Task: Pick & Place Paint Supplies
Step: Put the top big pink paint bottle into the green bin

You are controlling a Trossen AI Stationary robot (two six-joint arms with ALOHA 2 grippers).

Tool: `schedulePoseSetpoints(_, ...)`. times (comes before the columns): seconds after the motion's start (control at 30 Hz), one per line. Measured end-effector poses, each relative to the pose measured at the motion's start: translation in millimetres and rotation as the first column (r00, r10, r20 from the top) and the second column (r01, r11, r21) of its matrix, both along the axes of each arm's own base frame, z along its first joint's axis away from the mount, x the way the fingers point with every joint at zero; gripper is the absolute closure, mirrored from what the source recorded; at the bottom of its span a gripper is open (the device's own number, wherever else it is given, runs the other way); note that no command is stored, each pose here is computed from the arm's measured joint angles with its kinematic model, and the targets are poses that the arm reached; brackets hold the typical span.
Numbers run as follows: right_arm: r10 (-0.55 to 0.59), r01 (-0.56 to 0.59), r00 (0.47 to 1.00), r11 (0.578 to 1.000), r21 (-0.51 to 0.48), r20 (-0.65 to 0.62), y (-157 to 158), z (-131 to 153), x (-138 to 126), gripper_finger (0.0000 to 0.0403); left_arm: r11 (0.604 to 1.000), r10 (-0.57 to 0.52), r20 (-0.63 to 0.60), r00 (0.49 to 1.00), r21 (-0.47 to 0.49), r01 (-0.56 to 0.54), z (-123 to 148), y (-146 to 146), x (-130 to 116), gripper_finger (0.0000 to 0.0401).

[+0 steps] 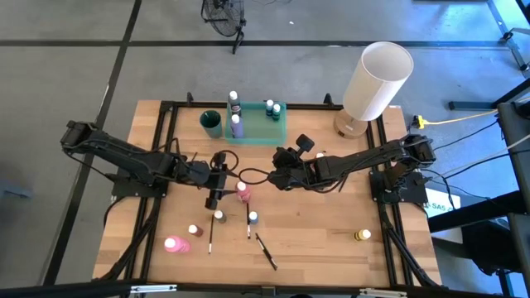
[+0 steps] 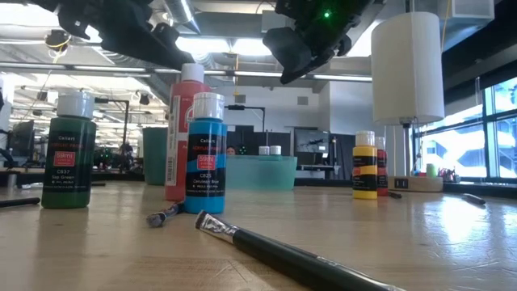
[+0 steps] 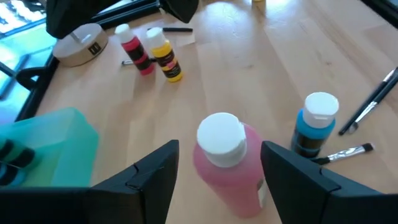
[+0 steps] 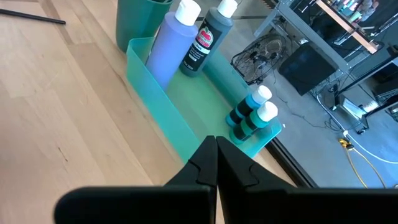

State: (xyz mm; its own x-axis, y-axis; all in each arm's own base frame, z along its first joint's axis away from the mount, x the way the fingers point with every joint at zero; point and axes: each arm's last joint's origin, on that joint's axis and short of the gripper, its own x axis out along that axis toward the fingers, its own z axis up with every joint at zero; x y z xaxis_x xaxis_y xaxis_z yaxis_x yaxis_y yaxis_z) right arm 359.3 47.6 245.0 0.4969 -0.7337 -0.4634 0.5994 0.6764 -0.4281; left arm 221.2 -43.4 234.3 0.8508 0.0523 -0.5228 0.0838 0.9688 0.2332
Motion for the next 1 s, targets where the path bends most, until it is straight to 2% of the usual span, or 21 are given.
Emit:
schedulePoseSetpoints(0.23,0.0,0.0,1.0,1.0,0.0,0.0,0.0,0.0,0.0,0.0402,0.999,0.019,0.007,1.0,-0.038,-0.019,0.4,-0.1,0.3,0.0179)
schedulePoseSetpoints(0.47,0.0,0.0,1.0,1.0,0.0,0.002,0.0,0.1,0.1,0.0402,0.986,0.077,0.022,0.997,-0.153,-0.072,-1.6,-1.0,6.6,0.018)
schedulePoseSetpoints(0.6,0.0,0.0,1.0,1.0,0.0,0.003,0.0,0.1,0.2,0.0402,0.987,0.084,-0.019,0.996,-0.137,-0.086,-11.4,-2.1,12.3,0.0178)
schedulePoseSetpoints(0.7,0.0,0.0,1.0,1.0,0.0,0.002,0.0,0.1,0.2,0.0402,0.986,0.114,0.0,0.993,-0.123,-0.113,-14.3,-2.2,17.8,0.0178)
schedulePoseSetpoints(1.0,0.0,0.0,1.0,1.0,0.0,0.002,0.0,0.1,0.1,0.0402,0.991,0.091,0.002,0.996,-0.095,-0.091,-18.6,-3.6,23.1,0.0178)
